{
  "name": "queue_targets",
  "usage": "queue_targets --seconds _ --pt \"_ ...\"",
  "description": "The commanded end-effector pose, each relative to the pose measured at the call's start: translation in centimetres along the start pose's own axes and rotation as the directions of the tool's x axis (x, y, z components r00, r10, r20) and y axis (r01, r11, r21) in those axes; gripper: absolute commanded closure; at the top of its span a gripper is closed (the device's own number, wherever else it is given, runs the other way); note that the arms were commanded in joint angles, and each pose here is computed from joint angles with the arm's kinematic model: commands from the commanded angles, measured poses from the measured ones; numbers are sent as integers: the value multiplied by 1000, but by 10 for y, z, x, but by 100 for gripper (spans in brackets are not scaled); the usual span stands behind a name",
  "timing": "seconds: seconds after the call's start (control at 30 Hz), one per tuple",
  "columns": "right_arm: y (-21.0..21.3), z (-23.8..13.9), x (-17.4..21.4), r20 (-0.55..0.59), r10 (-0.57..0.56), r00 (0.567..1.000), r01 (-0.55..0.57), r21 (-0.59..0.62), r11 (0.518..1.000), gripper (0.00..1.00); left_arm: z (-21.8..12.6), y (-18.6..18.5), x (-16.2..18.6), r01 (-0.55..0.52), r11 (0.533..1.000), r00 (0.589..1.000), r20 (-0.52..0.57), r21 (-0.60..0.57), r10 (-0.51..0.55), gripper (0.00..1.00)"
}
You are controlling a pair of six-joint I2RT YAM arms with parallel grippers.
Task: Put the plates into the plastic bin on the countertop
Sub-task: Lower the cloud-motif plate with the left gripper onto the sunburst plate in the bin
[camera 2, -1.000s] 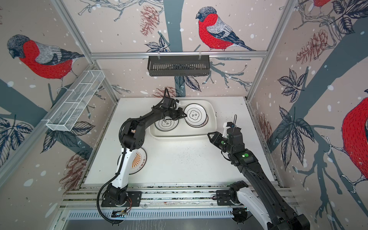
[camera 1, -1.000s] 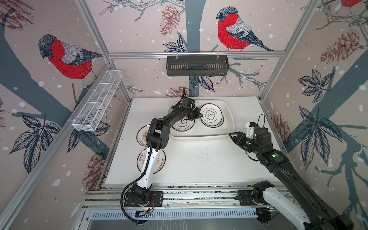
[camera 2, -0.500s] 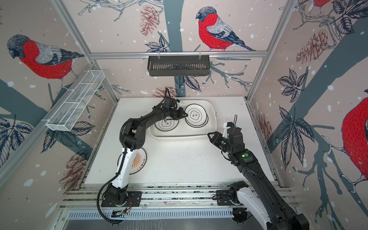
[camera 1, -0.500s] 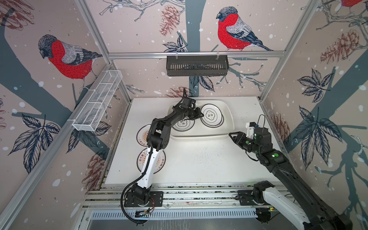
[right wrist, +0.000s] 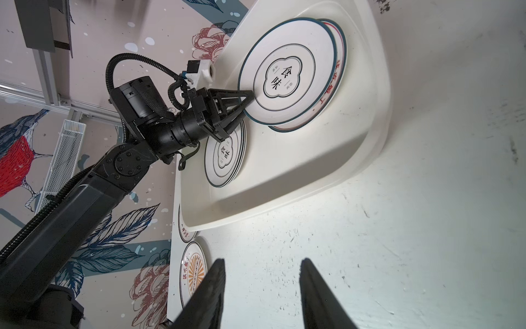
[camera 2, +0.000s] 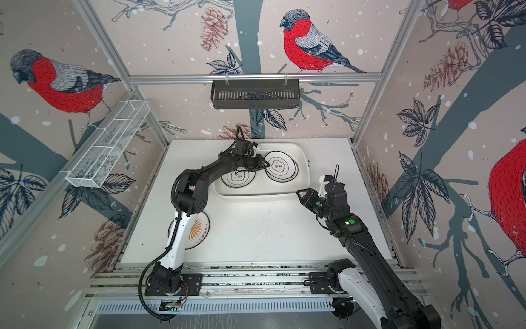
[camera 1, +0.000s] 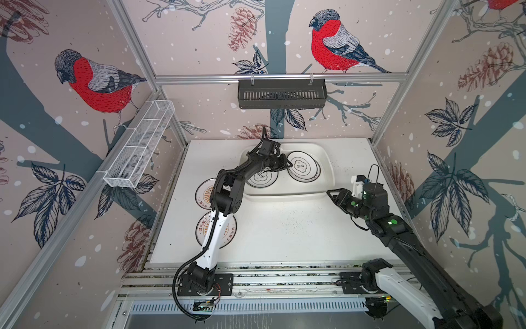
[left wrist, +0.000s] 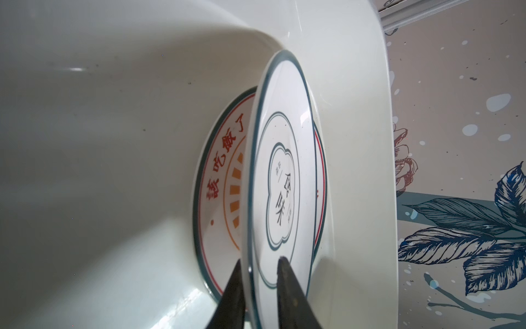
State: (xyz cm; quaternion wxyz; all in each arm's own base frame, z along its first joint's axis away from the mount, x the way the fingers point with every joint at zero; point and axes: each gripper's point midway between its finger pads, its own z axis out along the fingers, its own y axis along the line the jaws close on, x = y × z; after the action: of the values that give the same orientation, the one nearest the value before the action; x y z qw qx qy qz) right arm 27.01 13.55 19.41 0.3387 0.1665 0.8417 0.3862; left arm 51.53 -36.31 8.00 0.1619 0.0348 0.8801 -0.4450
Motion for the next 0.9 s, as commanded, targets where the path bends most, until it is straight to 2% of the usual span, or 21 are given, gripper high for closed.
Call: queue_targets --seconds 0.0,0.47,0.87 --pt "6 1 -4 15 -8 1000 8 -27 1000 55 -3 -15 -6 -37 999 999 24 38 36 75" --pt "3 3 -2 11 -5 1000 6 -32 999 55 -3 -15 0 -27 999 1000 13 38 27 58" --pt "3 4 -2 8 -3 1000 3 -37 999 55 -1 -18 5 -30 999 1000 4 39 30 49"
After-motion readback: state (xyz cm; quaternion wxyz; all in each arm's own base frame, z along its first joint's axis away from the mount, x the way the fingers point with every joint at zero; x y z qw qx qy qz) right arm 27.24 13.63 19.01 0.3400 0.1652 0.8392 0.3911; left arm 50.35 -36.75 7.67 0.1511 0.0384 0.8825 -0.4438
